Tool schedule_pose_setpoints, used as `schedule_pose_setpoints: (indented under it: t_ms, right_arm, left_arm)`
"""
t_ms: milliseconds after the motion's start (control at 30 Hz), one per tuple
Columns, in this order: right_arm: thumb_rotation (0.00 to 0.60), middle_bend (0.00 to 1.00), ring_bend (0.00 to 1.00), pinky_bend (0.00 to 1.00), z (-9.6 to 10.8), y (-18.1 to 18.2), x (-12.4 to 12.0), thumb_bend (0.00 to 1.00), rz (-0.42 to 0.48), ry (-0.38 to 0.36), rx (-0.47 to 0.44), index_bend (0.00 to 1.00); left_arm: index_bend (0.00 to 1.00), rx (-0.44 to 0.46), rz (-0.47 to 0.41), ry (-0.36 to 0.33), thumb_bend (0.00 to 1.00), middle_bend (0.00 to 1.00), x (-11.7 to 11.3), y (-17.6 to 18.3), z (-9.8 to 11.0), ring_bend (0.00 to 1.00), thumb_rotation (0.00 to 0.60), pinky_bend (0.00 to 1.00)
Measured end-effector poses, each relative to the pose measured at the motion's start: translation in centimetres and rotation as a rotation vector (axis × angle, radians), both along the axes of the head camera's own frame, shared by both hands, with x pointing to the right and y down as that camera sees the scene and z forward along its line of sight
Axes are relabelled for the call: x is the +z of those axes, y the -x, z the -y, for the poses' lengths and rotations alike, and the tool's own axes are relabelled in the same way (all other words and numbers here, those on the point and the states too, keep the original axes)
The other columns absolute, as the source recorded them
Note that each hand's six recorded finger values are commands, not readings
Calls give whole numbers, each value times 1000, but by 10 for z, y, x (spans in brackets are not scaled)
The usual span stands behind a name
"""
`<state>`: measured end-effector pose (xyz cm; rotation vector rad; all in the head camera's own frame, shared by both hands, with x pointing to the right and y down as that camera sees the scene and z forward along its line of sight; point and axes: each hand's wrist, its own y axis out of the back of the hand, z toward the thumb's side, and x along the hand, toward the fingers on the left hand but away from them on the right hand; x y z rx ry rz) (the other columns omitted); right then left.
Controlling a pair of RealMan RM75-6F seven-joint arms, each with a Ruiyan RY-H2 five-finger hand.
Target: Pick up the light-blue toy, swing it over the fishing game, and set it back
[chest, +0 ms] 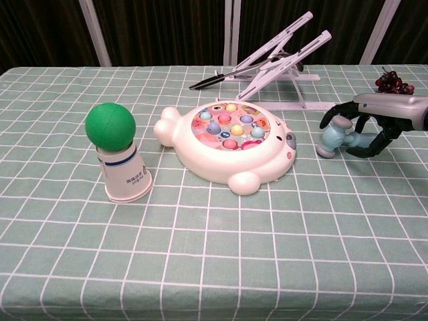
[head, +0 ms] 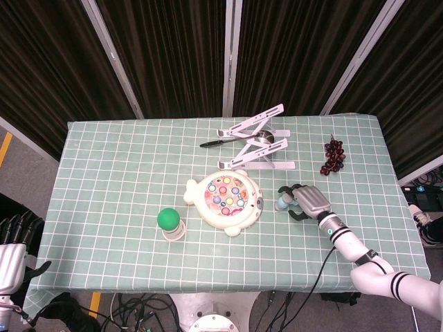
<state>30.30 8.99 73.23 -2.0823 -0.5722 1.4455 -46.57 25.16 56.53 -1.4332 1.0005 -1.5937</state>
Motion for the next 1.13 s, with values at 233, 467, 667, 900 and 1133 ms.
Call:
schedule_pose_setpoints:
  t_ms: [233, 467, 667, 900, 1133]
  right_arm:
    - [600, 298, 148, 241, 1, -1, -9, 285, 24, -34, 8, 174]
    - [600, 219, 79, 149, -4, -12, -28, 274, 48, -103, 39, 127]
    - [600, 205, 76, 144, -12, -42, -63, 275, 68, -242, 139, 66]
    - [600, 79, 0, 58, -47, -100, -125, 273, 38, -434, 296, 8]
    - [600, 68, 0, 15, -89, -121, -169, 275, 20, -477, 320, 7]
  left_arm:
    - [135, -2, 0, -2, 0, 41, 0, 0, 1, 0, 600, 0]
    - [136, 0, -3, -4, 0, 41, 0, 0, 2, 0, 600, 0]
    - [136, -4, -5, -8, 0, 41, 4, 2, 3, 0, 600, 0]
    - [136, -4, -16, -15, 0, 41, 10, 1, 6, 0, 600, 0]
    - [136, 1, -23, -15, 0, 41, 13, -1, 9, 0, 600, 0]
